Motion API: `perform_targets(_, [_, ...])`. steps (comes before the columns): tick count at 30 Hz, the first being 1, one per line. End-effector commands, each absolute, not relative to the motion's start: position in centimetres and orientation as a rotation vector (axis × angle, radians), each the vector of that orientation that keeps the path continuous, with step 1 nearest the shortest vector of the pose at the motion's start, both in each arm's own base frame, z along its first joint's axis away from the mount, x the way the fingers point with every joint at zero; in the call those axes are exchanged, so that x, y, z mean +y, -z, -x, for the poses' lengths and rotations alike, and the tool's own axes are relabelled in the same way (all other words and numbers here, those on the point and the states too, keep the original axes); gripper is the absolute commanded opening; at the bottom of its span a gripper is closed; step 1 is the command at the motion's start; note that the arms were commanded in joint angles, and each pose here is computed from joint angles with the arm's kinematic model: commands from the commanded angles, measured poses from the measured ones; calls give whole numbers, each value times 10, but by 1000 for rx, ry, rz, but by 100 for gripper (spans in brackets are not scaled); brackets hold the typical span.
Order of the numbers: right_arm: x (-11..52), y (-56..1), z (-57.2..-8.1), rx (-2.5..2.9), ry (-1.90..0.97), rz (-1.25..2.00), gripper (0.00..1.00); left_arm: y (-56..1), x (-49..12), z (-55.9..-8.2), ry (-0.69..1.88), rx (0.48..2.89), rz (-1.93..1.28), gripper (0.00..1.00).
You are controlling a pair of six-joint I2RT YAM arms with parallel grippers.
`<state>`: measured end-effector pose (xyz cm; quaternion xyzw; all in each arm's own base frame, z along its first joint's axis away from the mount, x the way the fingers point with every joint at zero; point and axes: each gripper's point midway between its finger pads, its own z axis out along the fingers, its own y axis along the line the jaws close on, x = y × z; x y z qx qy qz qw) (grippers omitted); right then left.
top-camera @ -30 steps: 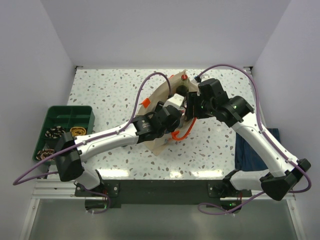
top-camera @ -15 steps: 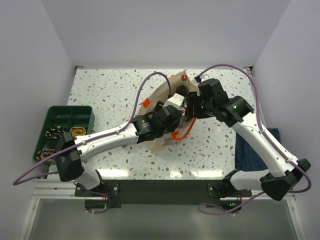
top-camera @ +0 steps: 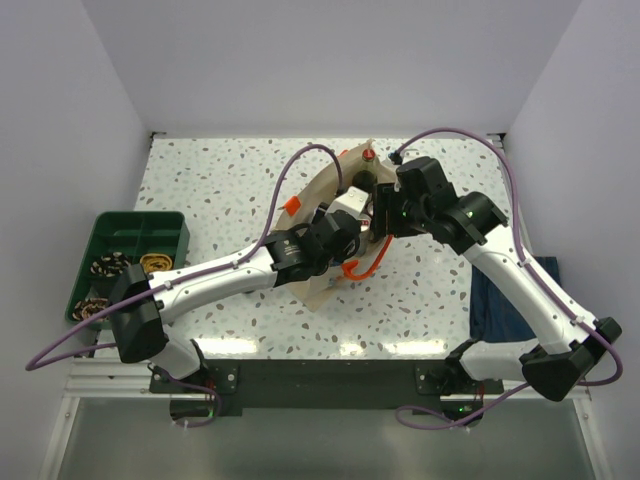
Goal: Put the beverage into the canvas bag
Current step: Place the drink in the canvas bag.
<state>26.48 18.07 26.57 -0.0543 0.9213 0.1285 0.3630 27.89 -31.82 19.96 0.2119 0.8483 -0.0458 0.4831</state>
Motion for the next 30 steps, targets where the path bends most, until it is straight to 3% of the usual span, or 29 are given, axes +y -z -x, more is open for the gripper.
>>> perform_targets(1, [183,-278,-274,2317,-340,132,62,-227,-325,-281,165,2014,-485,50])
perform_targets(30, [182,-279,-274,2315,-339,130,62,-225,-325,-281,164,2017,-487,49])
